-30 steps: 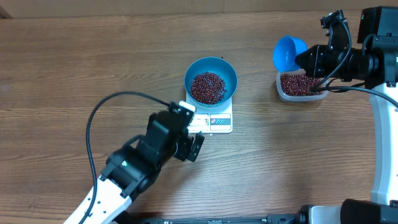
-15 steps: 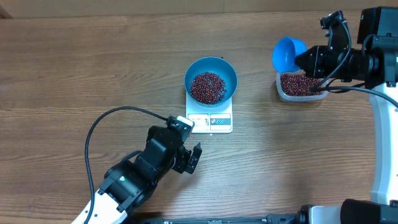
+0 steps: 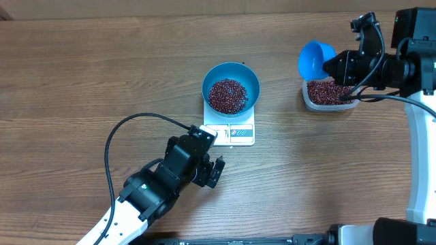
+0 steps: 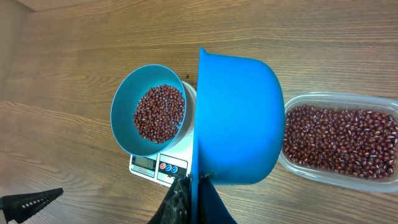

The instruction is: Scoop item into bowl and weigh 150g on scale

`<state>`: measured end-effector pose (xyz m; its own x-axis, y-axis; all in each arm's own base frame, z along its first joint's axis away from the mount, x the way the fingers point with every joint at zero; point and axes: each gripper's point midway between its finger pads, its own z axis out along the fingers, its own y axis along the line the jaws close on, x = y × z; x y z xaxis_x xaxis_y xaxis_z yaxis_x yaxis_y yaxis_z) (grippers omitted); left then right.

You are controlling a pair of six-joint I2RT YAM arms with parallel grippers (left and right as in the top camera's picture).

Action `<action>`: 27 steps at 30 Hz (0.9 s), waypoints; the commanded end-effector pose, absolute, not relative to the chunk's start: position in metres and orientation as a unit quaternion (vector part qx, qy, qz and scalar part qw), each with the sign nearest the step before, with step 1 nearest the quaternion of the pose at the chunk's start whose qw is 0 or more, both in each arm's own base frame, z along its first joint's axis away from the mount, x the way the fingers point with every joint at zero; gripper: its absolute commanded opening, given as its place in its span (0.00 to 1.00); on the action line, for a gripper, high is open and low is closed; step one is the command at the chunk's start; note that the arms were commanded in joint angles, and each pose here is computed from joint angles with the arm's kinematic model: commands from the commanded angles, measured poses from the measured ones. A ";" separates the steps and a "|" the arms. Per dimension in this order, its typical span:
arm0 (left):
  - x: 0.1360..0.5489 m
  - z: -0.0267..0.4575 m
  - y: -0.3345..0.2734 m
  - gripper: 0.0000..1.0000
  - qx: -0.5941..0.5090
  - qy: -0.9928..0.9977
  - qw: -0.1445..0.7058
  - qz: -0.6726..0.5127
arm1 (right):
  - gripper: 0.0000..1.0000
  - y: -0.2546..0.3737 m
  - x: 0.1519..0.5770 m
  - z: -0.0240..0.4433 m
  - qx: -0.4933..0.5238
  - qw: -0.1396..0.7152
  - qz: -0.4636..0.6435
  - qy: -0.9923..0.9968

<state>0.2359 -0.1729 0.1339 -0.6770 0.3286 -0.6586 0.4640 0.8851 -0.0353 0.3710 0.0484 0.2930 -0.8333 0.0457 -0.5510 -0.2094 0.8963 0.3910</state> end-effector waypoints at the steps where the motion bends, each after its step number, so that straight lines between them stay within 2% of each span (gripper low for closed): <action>1: 0.235 0.129 -0.173 0.99 0.214 0.913 0.333 -0.098 | 0.04 0.048 0.369 0.314 -0.060 0.316 0.219 0.921; 10: 0.243 0.130 -0.159 1.00 0.198 0.914 0.349 -0.057 | 0.04 0.047 0.367 0.312 -0.062 0.312 0.215 0.923; 27: 0.247 0.134 -0.162 1.00 0.193 0.910 0.360 -0.064 | 0.04 0.047 0.367 0.312 -0.062 0.312 0.213 0.924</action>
